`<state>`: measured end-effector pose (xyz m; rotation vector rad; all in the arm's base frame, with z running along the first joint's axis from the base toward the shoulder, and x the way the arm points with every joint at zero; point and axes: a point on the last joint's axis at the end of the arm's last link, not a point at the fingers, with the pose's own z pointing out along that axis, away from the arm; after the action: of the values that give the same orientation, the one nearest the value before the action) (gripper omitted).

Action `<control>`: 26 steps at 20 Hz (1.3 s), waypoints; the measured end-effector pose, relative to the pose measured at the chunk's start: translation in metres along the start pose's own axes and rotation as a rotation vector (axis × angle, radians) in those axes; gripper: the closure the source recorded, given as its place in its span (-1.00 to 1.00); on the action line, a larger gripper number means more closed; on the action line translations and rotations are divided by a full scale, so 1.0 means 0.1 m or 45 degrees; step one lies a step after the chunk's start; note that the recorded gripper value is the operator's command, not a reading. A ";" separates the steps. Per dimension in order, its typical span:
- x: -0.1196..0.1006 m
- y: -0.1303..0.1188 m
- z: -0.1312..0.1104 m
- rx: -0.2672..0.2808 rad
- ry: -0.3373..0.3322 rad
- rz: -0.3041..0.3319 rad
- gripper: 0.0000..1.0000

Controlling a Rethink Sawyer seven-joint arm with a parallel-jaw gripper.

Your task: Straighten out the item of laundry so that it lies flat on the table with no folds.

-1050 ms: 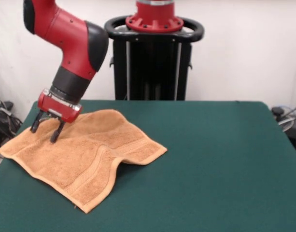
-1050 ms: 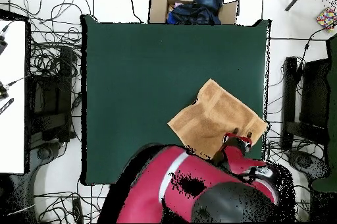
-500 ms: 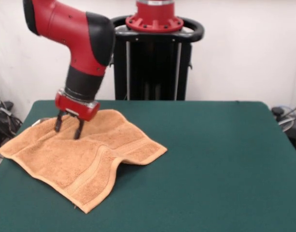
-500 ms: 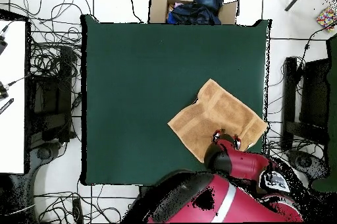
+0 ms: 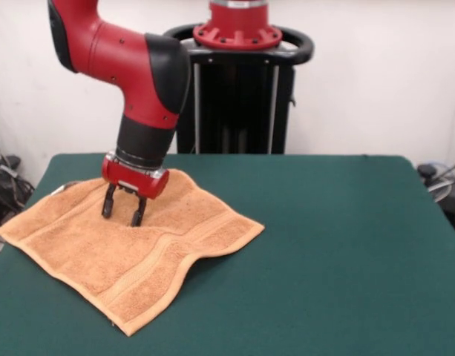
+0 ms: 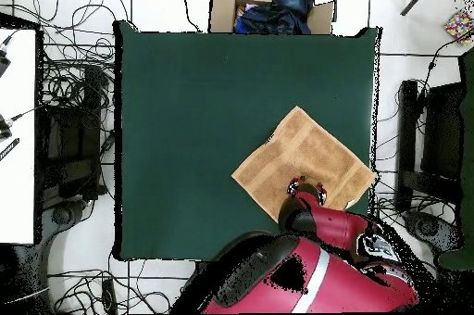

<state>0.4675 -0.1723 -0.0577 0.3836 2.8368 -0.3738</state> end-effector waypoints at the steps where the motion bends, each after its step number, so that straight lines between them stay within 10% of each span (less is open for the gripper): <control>1: 0.00 0.00 0.00 -0.001 -0.001 0.000 -1.00; 15: 0.01 -0.04 0.03 -0.038 -0.011 0.060 -1.00; 26: 0.06 -0.17 0.08 -0.168 -0.050 0.355 -1.00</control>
<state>0.4583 -0.1889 -0.0630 0.7235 2.6991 -0.1358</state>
